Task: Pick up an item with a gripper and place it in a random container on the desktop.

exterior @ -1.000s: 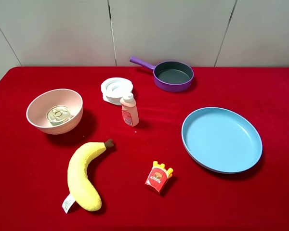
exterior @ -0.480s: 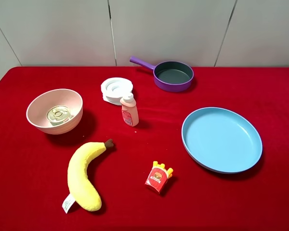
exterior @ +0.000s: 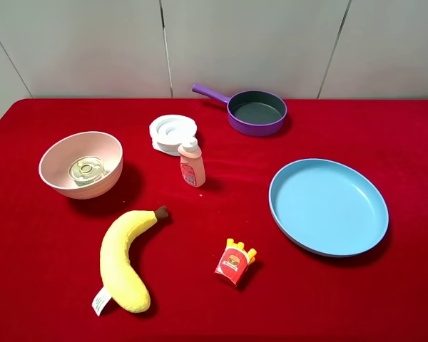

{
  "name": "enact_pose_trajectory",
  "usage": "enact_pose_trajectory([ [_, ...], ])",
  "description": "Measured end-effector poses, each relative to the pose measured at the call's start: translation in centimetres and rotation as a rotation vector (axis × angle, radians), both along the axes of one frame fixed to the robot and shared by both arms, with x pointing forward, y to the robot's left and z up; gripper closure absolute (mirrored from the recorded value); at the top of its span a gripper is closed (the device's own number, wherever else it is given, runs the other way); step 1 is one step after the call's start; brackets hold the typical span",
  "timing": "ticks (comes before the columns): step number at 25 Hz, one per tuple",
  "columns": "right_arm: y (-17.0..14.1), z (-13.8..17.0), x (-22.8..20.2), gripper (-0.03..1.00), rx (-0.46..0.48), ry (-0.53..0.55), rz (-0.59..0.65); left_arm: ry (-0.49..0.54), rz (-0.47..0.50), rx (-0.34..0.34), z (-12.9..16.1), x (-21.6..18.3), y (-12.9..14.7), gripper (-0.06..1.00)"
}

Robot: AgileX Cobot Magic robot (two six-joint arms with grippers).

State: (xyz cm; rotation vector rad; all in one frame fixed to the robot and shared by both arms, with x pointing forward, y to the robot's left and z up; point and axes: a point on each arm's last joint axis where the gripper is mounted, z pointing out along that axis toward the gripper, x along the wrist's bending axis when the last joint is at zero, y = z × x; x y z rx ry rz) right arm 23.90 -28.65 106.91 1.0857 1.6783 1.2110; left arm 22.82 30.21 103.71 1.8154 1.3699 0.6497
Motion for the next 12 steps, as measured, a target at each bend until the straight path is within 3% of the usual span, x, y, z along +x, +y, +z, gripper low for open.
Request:
enact_pose_trajectory([
  [12,0.00,0.00,0.00,0.27,0.000,0.000,0.000,0.000,0.000,0.000,0.00,0.00,0.00,0.03],
])
